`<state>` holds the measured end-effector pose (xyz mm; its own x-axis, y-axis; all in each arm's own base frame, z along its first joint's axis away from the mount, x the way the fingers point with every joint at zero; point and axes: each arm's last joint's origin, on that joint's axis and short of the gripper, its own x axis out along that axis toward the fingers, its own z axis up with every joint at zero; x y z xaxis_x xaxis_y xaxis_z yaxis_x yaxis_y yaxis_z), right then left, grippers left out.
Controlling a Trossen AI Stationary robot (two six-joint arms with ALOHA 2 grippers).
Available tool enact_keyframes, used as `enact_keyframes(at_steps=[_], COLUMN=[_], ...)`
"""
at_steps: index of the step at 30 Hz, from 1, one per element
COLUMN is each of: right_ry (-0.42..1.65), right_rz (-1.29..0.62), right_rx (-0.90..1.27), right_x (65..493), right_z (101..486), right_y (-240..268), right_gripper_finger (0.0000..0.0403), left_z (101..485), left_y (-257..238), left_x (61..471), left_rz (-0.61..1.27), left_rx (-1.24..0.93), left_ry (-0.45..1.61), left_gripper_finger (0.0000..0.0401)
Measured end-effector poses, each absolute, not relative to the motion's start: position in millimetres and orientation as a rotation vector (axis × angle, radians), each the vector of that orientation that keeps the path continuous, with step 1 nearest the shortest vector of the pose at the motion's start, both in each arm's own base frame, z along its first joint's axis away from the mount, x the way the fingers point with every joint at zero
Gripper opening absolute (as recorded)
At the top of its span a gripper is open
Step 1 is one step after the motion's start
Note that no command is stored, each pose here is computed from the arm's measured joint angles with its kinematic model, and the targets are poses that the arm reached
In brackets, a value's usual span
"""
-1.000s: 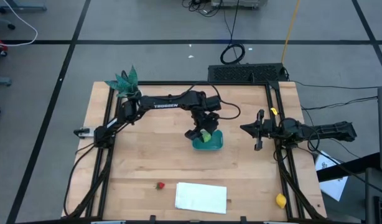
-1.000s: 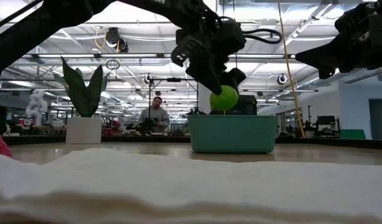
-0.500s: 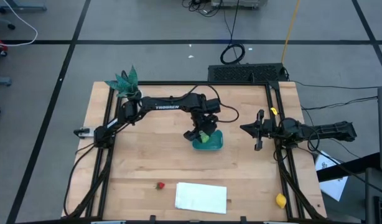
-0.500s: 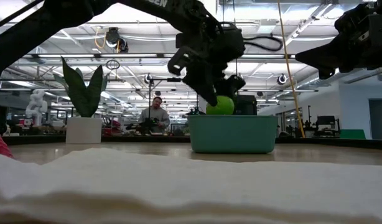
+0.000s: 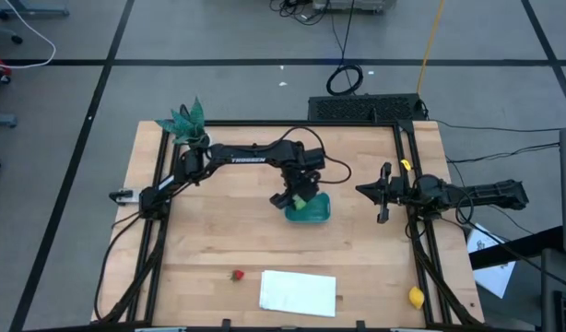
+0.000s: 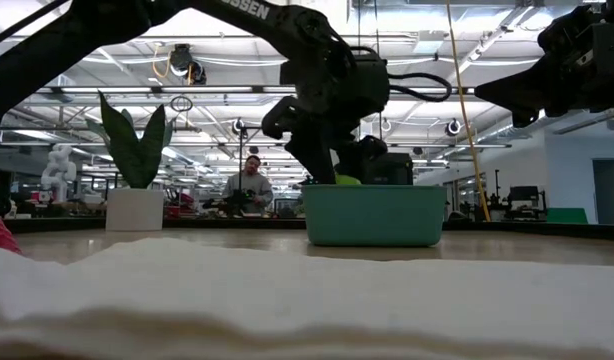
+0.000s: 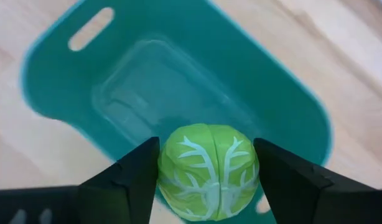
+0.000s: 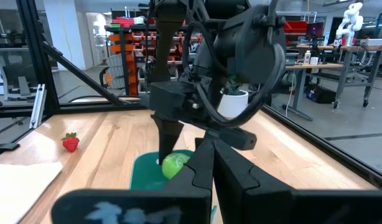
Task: Pick and placing Produce into tupperware
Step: Put the cabbage into the bin
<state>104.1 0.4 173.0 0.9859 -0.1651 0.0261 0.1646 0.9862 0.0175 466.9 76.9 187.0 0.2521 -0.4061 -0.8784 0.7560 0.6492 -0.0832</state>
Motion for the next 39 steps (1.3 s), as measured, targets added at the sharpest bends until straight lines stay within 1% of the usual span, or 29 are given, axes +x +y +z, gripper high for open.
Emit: enact_keyframes(at_steps=[12, 19, 39], right_ry=[-0.028, -0.028, -0.028], right_rz=[-0.166, -0.166, -0.166], right_rx=[0.016, 0.019, 0.019], right_x=[104.1, 104.1, 104.1], right_z=[173.0, 173.0, 173.0], right_y=[0.4, 0.4, 0.4], right_gripper_finger=[0.0, 0.0, 0.0], left_z=[185.5, 173.2, 165.7], left_y=[74.3, 72.9, 73.1], left_x=[469.8, 465.8, 467.1], left_rz=[-0.829, -0.837, -0.811], left_rx=[0.405, 0.365, 0.349], left_ry=[0.999, 1.028, 1.019], left_gripper_finger=[0.0236, 0.0236, 0.0236])
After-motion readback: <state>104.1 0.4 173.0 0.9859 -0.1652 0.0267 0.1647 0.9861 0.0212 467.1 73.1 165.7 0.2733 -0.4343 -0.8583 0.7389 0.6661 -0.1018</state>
